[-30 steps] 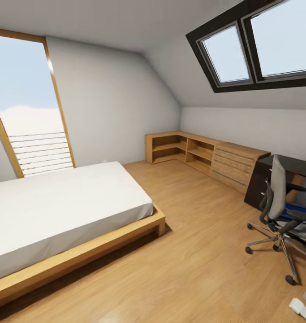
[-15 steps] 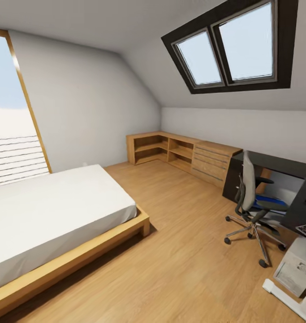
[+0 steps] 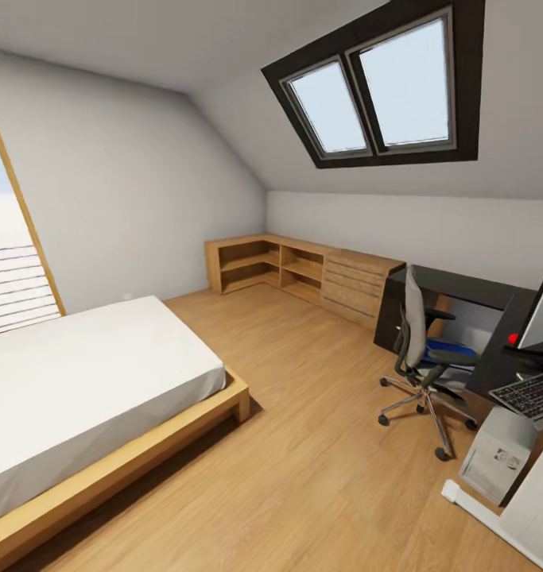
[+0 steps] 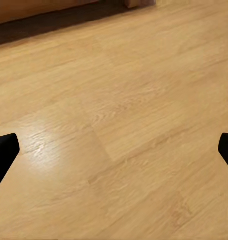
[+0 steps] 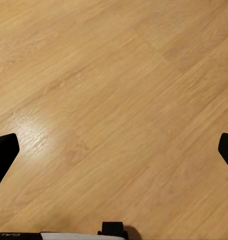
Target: In the bedroom, organize the workspace by keeping the computer under the desk, ensuring the monitor is on the desk, placing the keyboard on the desk next to the monitor, placing the mouse on the desk next to the keyboard, moving the folder from the swivel chair onto the desk next to the mouse, stacking the notebook on top of the folder with the pen on top of the notebook, and positioning the swivel chair next to the desk.
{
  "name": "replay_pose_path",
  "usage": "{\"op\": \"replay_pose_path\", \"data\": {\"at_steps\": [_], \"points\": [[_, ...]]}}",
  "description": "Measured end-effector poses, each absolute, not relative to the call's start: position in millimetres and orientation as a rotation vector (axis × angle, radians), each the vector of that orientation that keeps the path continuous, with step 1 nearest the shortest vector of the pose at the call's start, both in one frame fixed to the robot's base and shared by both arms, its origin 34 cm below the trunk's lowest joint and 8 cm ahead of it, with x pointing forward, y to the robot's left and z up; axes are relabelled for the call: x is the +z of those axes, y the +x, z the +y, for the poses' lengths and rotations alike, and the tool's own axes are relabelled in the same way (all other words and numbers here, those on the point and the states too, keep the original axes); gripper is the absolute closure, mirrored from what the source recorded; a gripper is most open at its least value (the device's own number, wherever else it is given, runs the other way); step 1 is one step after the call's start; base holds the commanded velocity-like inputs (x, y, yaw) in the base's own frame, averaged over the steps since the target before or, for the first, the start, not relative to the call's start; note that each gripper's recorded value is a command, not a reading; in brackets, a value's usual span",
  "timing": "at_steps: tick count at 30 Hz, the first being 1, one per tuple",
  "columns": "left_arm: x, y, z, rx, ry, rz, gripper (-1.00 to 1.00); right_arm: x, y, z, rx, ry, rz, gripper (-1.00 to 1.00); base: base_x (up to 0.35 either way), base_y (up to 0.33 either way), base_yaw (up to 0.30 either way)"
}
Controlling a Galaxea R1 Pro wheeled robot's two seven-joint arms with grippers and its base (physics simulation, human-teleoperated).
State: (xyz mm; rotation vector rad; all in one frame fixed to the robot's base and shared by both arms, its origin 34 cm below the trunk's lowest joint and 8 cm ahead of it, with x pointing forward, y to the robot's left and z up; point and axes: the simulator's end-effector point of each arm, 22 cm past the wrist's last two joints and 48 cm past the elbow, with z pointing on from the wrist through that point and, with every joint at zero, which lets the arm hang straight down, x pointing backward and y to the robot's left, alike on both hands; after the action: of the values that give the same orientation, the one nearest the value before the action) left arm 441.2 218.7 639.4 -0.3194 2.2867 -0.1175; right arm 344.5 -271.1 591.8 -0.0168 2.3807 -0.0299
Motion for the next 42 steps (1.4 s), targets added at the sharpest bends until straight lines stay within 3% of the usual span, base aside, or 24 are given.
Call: {"op": "replay_pose_path", "data": {"at_steps": [18, 29, 42], "points": [[635, 434, 228, -0.1, -0.299, 2.297, -1.0, 595, 350, -271, -0.029, -0.017, 2.363, -1.0, 0.021, 0.015, -0.239], [635, 434, 231, -0.092, -0.306, 2.293, -1.0, 596, 351, -270, -0.028, -0.018, 2.359, -1.0, 0.215, 0.231, -0.276], [636, 435, 229, -0.099, -0.302, 2.293, -1.0, 596, 351, -270, -0.027, -0.019, 2.361, -1.0, 0.012, 0.275, -0.289]]}}
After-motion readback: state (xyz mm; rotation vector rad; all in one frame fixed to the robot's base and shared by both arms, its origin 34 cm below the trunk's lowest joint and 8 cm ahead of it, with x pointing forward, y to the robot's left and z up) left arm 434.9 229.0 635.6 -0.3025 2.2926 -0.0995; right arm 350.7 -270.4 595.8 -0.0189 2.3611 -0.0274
